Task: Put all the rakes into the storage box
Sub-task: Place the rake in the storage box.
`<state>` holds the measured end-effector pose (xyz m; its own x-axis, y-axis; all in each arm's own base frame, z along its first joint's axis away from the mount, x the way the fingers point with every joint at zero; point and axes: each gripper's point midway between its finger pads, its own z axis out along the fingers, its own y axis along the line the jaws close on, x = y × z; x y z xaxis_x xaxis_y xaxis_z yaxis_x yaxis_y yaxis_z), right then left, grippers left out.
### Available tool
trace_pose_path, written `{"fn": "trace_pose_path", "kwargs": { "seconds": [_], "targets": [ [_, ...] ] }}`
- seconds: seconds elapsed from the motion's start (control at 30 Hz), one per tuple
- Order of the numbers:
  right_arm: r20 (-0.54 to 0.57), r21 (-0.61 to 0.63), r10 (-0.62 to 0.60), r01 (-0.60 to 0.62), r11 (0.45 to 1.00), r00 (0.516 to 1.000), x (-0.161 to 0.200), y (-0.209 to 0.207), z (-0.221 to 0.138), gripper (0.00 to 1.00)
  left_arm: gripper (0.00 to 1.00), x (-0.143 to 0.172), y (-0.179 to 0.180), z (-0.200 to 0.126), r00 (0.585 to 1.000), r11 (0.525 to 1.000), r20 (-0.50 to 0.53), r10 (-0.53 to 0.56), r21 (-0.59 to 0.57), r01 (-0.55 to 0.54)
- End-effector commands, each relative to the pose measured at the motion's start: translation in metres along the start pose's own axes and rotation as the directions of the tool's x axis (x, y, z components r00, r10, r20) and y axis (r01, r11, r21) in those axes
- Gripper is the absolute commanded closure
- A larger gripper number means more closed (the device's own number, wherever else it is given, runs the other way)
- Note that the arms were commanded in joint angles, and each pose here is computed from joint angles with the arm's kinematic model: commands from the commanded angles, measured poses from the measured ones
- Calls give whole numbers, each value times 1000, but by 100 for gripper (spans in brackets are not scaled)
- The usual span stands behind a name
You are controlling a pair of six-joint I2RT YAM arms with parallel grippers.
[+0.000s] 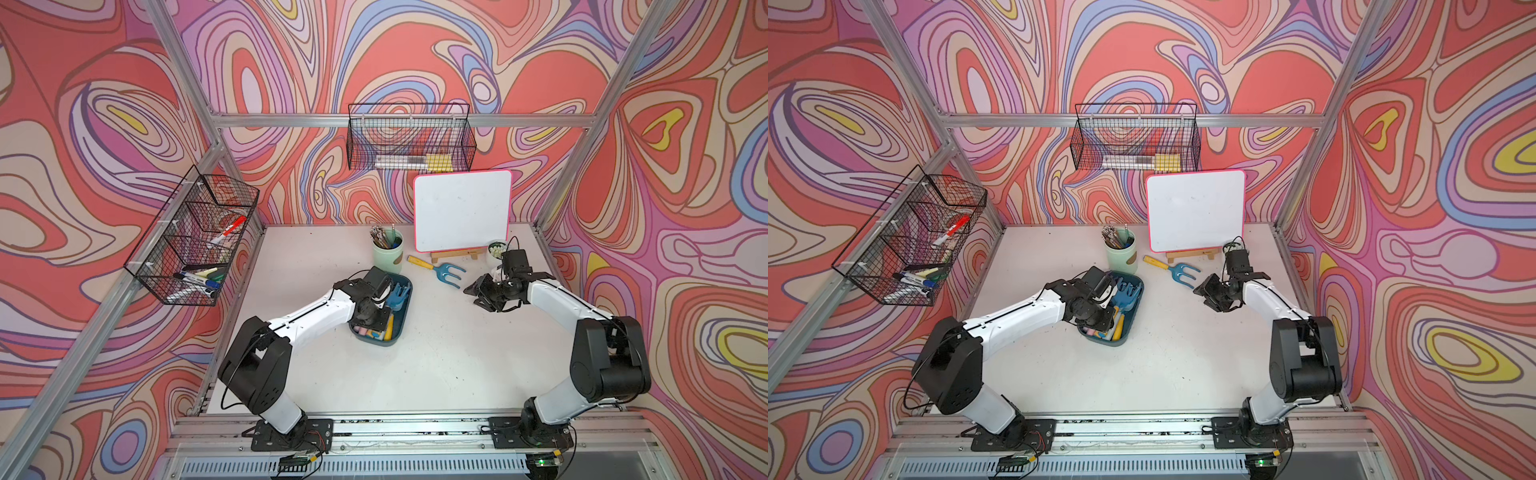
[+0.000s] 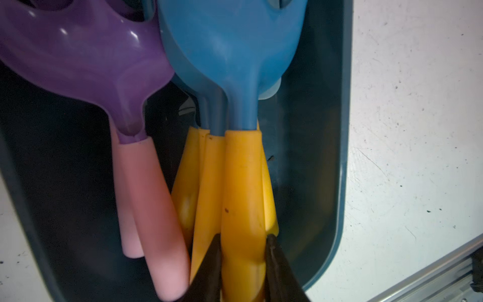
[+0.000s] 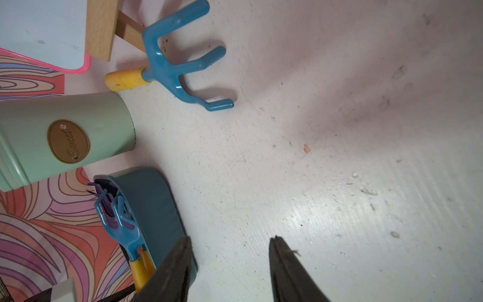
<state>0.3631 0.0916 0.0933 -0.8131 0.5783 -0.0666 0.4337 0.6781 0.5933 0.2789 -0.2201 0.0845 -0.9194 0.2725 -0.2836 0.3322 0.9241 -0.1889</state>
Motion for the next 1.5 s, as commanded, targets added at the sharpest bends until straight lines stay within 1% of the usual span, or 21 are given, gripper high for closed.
{"fn": "trace_pose_path", "kwargs": {
  "seconds": [0.0,0.2,0.23,0.27,0.3,0.33,0.37,0.4,0.47,0.53,0.67,0.73,0.8,0.87,0.97,1.03,1.23,1.47],
  "targets": [
    [-4,0,-7,7,1000,1000,-1,1,-1,50,100,0,3,1,999,999,2,-33,4,33],
    [-2,3,-16,16,1000,1000,-2,2,-3,50,100,2,12,7,997,997,-15,-75,4,75],
    [-2,5,-18,18,1000,1000,-2,2,-4,50,98,2,13,8,997,997,-19,-77,0,77],
    [-3,6,-17,17,1000,1000,-2,2,-4,50,79,2,13,7,997,997,-20,-77,-3,77],
    [-3,6,-18,18,1000,1000,-2,2,-3,50,55,1,13,6,996,997,-20,-81,-4,81],
    [-5,6,-17,17,1000,1000,-2,2,-3,50,43,-1,12,4,997,997,-15,-80,-2,80],
    [-4,5,-17,17,1000,1000,-2,2,-4,50,34,-4,11,1,997,997,-3,-82,-3,82],
    [-5,6,-16,16,1000,1000,-2,2,-3,50,30,-8,11,-4,996,996,12,-86,-2,86],
    [-3,11,-13,14,1000,1000,-3,1,-3,50,30,-18,9,-17,995,996,50,-86,-3,86],
    [2,15,-13,13,1000,1000,-4,1,-3,50,33,-31,8,-34,991,996,102,-86,-12,87],
    [29,22,-2,2,1000,1000,-17,6,0,50,35,-57,19,-71,969,990,234,-83,-90,107],
    [39,26,2,-3,1000,999,-29,10,6,50,34,-68,24,-82,955,985,284,-84,-121,122],
    [35,25,6,-7,1000,999,-41,16,15,50,34,-78,23,-85,945,985,315,-82,-116,124],
    [13,30,16,-16,999,1000,-53,19,32,50,34,-84,17,-80,943,988,317,-100,-84,133],
    [-14,29,33,-33,999,999,-69,25,53,50,34,-85,10,-68,946,987,293,-138,-35,155],
    [-16,31,45,-44,999,999,-81,28,64,50,34,-83,9,-63,947,987,286,-146,-25,159],
    [5,34,59,-59,998,998,-105,36,81,51,34,-79,16,-60,959,989,261,-112,-68,134],
    [-15,33,74,-73,997,997,-107,32,99,52,35,-84,21,-55,964,989,240,-115,-65,134]
  ]
}}
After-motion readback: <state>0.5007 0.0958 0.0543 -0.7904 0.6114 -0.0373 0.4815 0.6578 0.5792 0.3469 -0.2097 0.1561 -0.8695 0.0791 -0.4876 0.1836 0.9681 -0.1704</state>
